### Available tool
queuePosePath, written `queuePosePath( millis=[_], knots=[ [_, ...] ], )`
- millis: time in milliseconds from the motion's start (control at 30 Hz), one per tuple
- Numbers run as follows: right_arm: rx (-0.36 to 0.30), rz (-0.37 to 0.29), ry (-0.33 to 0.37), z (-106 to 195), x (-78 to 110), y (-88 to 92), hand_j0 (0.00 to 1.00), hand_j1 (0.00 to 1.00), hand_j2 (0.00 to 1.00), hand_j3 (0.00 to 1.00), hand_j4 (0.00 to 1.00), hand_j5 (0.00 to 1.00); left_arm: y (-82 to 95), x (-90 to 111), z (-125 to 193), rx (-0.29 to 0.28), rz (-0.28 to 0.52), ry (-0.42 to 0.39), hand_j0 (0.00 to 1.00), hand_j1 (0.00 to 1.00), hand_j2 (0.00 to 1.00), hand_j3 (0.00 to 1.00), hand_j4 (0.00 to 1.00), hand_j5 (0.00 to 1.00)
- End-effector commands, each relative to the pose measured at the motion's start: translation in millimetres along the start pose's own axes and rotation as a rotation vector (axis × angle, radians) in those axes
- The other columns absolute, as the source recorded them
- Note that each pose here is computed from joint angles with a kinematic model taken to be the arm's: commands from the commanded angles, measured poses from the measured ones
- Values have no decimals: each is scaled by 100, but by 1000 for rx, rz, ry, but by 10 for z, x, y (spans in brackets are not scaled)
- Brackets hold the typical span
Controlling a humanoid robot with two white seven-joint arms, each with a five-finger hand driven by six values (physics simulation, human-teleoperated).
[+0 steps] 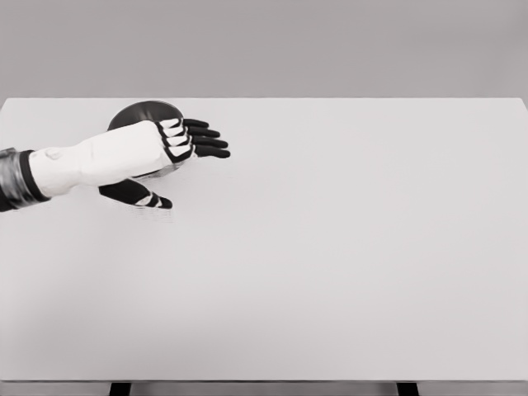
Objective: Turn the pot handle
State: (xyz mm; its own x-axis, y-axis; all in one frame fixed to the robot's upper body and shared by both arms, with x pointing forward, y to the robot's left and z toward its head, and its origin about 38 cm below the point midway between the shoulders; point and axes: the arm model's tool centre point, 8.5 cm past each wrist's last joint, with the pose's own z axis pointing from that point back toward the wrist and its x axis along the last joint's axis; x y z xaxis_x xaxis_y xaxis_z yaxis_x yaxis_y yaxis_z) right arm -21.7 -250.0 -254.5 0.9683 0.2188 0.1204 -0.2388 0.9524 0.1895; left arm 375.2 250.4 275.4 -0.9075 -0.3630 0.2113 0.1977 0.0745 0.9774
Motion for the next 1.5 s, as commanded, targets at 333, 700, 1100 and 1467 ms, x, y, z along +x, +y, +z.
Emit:
queuePosePath(
  millis=[333,700,1100,1467],
  knots=[
    [0,0,0,0,0,0,100,100,100,100,100,100,-188,-343,-210,27,-64,386,100,100,100,100,100,100],
    [0,0,0,0,0,0,100,100,100,100,100,100,-356,-448,-136,-8,-82,519,100,100,100,100,100,100],
    [0,0,0,0,0,0,100,100,100,100,100,100,-554,-410,-228,4,-17,525,100,100,100,100,100,100],
    [1,0,1,1,-9,2,100,100,100,100,100,100,-643,-424,-174,-15,-3,549,100,100,100,100,100,100]
  ],
)
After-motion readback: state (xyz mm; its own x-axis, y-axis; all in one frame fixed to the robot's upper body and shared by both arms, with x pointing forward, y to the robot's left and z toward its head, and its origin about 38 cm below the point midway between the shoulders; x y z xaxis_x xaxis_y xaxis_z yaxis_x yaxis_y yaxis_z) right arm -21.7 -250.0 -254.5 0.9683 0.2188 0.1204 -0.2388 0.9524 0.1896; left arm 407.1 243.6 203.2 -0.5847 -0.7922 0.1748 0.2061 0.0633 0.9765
